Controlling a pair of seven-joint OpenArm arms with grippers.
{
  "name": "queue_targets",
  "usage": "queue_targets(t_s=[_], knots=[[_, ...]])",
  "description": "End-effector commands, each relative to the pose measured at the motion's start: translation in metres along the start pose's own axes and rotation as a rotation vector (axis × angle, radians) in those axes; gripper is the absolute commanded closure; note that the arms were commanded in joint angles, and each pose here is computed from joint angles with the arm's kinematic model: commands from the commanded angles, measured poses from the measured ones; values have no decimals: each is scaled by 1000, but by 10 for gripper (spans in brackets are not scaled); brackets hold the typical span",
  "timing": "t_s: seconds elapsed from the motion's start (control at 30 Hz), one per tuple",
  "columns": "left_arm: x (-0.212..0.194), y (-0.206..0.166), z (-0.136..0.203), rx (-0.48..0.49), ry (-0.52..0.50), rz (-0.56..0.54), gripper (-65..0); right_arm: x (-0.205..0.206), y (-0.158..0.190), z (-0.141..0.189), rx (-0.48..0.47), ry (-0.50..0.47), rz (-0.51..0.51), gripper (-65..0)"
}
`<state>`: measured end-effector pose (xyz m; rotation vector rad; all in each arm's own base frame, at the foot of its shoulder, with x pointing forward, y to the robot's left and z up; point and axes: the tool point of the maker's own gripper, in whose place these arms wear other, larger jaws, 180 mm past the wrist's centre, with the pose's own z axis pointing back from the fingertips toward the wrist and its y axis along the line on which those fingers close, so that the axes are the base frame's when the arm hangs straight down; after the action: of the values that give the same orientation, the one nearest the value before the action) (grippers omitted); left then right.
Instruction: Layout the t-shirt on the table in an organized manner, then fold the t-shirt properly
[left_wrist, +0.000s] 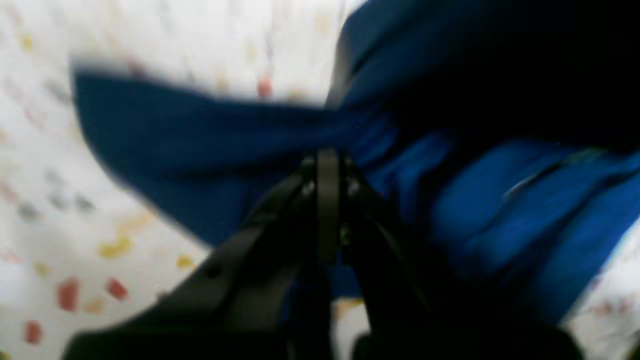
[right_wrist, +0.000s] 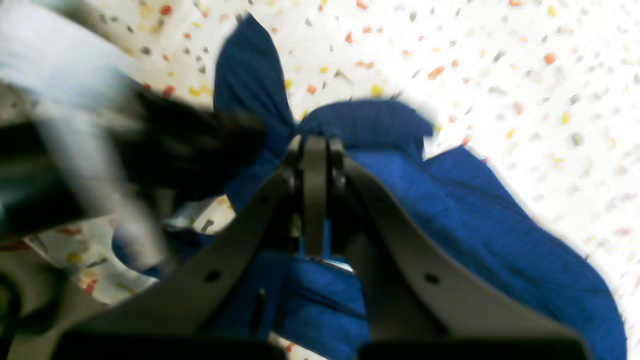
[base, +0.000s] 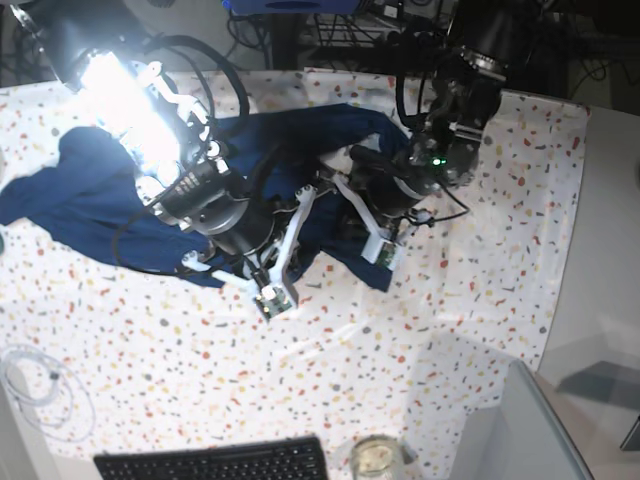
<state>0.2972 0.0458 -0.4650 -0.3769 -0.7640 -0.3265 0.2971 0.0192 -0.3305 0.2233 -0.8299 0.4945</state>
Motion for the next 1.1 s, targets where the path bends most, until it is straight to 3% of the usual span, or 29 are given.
queue_targets(t_s=[0.0, 0.13, 0.2, 0.53, 0.67, 0.9, 1.07], knots=[[9, 5, -5, 1, -17, -9, 0, 21, -5, 8, -9, -73, 19, -2], [-10, 24, -24, 26, 80, -11, 0, 19, -11, 17, -21, -71, 37, -2], [-3, 29, -35, 37, 79, 10, 0, 13, -13, 19, -24, -63, 43, -2], [72, 77, -75, 211, -149, 74, 0, -37, 17, 28, 43, 30, 1, -2], [113, 90, -77, 237, -241, 67, 0, -48, 56, 31, 172, 0, 76, -2], [190, 82, -58, 209, -439, 38, 0, -79, 77, -12, 205, 122, 61, -6], [185, 134, -1, 310, -495, 142, 0, -105, 86, -36, 208, 225, 31, -11]])
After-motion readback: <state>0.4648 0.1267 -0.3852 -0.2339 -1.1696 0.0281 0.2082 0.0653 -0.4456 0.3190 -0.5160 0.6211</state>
